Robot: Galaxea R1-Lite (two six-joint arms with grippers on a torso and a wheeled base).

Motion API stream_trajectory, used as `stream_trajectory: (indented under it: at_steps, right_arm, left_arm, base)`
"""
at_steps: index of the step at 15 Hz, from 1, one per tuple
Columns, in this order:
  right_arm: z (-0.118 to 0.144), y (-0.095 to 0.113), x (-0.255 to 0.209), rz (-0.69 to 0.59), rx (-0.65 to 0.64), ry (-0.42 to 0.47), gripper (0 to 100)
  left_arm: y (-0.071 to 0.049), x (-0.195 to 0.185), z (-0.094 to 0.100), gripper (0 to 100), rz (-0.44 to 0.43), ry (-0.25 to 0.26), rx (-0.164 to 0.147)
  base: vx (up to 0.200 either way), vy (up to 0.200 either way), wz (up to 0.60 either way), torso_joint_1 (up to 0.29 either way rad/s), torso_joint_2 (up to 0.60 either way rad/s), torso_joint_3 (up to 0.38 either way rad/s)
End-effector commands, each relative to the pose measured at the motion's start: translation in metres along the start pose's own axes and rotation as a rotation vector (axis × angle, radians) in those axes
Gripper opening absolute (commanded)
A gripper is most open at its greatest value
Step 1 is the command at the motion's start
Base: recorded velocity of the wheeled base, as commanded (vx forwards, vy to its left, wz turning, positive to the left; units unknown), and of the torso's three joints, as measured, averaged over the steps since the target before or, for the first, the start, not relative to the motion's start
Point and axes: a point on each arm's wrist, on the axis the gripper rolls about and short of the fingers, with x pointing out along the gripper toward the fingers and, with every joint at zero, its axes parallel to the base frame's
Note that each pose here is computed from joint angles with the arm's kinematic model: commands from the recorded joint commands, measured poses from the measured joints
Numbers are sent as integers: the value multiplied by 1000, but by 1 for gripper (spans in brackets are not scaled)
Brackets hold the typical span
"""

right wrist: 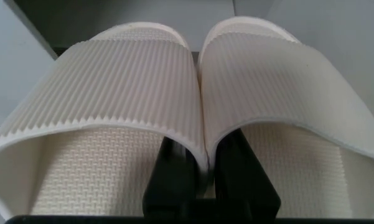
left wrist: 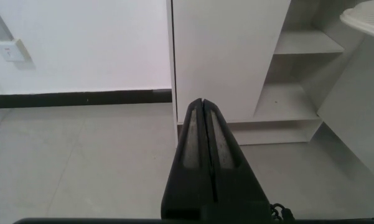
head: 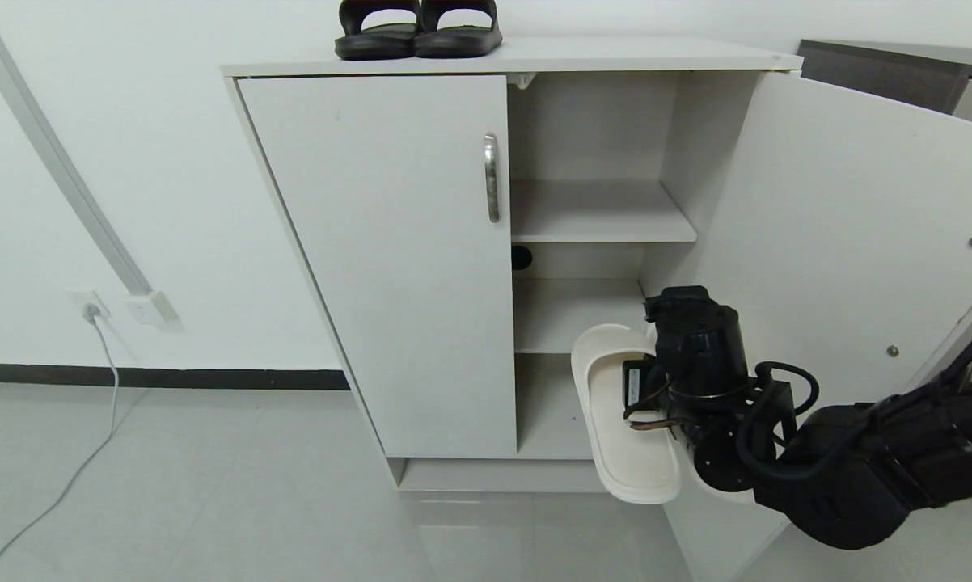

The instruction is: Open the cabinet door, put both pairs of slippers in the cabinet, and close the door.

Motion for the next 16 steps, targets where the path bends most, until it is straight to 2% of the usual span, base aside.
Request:
stream_trajectory:
  at_steps: [1,16]
  right_arm:
    - [0,-2,3,-10,0,2,0]
    - [-1,-10,11,-42,5,5,0]
  left_arm:
    - [0,0,0,0,0,1,0]
    - [0,0,0,0,0,1,0]
  base:
    - [0,0,0,0,0,0]
    - [0,0,0,0,0,0]
